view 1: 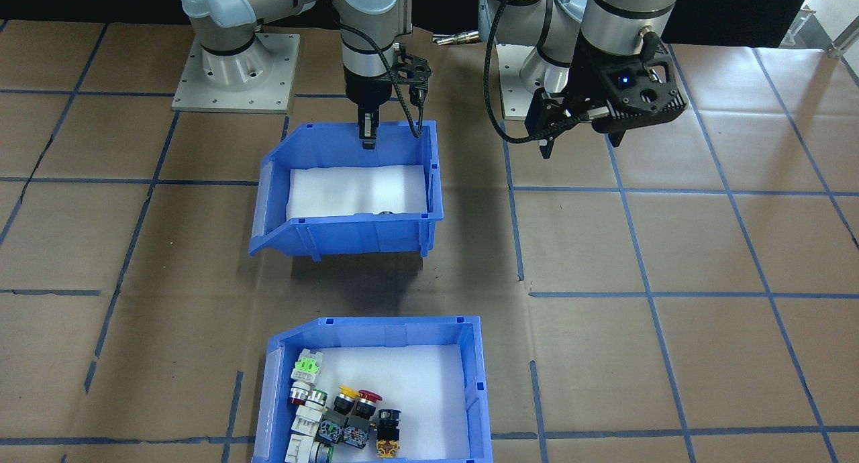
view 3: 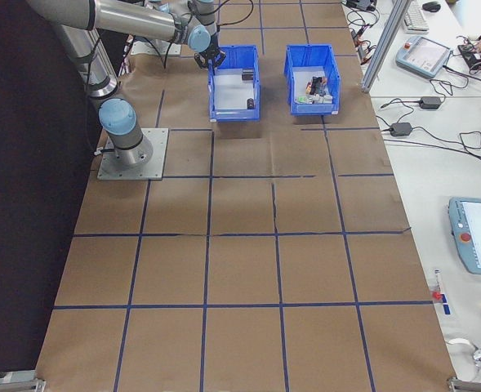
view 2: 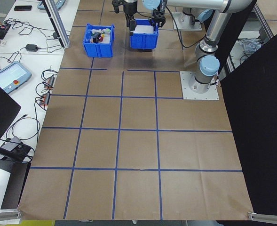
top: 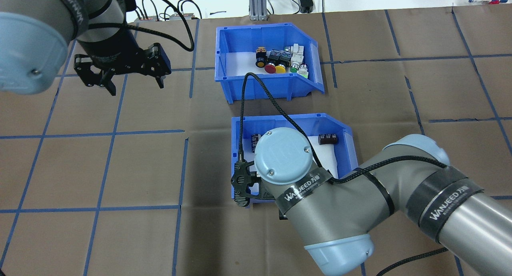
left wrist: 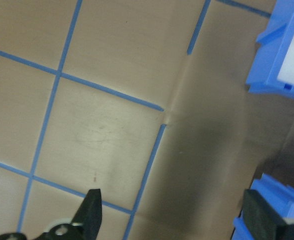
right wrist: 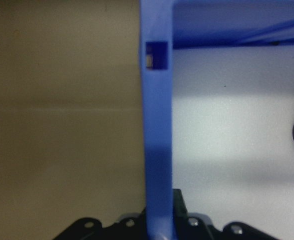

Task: Place button box in front

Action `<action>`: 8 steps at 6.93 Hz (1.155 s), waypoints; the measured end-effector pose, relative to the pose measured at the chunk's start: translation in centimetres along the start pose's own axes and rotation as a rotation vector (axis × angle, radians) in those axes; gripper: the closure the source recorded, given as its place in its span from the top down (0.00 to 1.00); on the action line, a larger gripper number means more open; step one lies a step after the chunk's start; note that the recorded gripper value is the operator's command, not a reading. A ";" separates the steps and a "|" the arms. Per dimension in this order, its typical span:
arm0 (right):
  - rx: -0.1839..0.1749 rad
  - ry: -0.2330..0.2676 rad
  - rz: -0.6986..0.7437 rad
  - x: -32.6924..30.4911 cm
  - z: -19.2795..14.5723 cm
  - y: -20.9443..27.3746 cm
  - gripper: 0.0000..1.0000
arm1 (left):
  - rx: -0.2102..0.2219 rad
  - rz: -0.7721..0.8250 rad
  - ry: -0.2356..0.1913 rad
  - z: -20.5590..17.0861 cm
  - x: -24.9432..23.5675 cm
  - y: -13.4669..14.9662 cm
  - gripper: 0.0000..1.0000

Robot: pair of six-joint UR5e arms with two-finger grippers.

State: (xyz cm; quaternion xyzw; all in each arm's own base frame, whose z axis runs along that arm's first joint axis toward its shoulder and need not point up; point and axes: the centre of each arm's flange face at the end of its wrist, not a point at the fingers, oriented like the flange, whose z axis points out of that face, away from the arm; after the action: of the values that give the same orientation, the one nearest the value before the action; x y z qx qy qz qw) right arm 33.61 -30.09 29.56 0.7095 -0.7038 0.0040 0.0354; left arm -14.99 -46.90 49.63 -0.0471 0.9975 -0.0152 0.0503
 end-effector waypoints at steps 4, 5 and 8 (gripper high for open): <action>-0.002 -0.007 0.026 -1.1 0.5 -1.2 1.00 | -0.045 0.247 0.119 -0.7 -1.3 2.7 1.00; -0.001 -0.009 0.041 -1.1 0.5 -1.2 1.00 | -0.043 0.251 0.119 -0.8 -1.6 2.7 1.00; 0.003 0.004 0.071 0.0 -1.9 -0.7 1.00 | -0.035 0.246 0.106 -1.0 -2.0 2.6 1.00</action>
State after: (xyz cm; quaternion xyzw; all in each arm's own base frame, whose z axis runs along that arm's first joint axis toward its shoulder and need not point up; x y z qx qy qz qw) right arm 34.43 -29.96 31.45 0.6842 -0.7284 0.0078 0.0356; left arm -13.32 -44.11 50.72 0.0756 0.9971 0.0062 -0.0017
